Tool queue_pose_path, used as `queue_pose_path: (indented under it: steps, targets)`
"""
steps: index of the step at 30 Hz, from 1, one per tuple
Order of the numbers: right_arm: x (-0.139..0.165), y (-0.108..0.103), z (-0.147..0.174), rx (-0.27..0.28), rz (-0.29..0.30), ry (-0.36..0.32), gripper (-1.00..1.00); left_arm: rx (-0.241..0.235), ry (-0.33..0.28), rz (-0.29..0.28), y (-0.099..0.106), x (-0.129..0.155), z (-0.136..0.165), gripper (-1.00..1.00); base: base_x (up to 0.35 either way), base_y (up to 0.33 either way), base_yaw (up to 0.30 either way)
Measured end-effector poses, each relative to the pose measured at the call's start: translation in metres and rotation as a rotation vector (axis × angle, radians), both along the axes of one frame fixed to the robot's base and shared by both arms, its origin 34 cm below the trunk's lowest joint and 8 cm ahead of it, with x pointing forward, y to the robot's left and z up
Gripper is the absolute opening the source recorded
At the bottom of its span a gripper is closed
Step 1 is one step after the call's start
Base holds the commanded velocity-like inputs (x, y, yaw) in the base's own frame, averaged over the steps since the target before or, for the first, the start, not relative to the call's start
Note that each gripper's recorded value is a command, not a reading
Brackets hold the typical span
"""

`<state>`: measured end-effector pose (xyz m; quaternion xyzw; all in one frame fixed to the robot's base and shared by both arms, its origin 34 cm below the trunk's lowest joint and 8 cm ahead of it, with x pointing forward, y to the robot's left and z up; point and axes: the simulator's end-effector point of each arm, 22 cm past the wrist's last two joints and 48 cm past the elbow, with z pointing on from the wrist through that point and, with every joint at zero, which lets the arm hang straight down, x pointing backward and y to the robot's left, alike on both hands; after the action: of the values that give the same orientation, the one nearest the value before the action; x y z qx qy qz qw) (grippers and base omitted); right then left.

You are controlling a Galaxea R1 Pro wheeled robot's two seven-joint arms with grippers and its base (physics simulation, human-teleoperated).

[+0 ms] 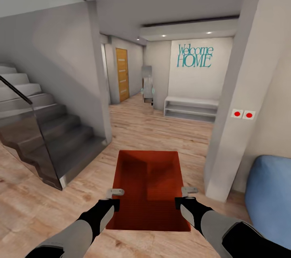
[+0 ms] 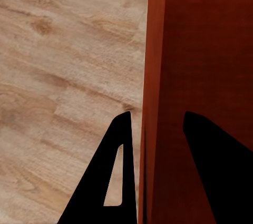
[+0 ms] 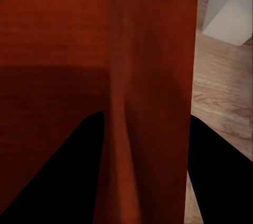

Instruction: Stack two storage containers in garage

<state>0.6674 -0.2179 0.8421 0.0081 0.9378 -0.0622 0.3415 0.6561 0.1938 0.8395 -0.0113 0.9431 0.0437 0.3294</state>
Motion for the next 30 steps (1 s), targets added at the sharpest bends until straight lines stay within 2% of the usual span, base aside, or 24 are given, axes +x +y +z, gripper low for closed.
queue_pose_path:
  steps: [30]
  targets:
    - [0.0,0.0,0.0,0.0,0.0,0.0,-1.0,0.0,0.0,0.0,0.0,0.0,0.0,-1.0,0.322,0.0,0.0]
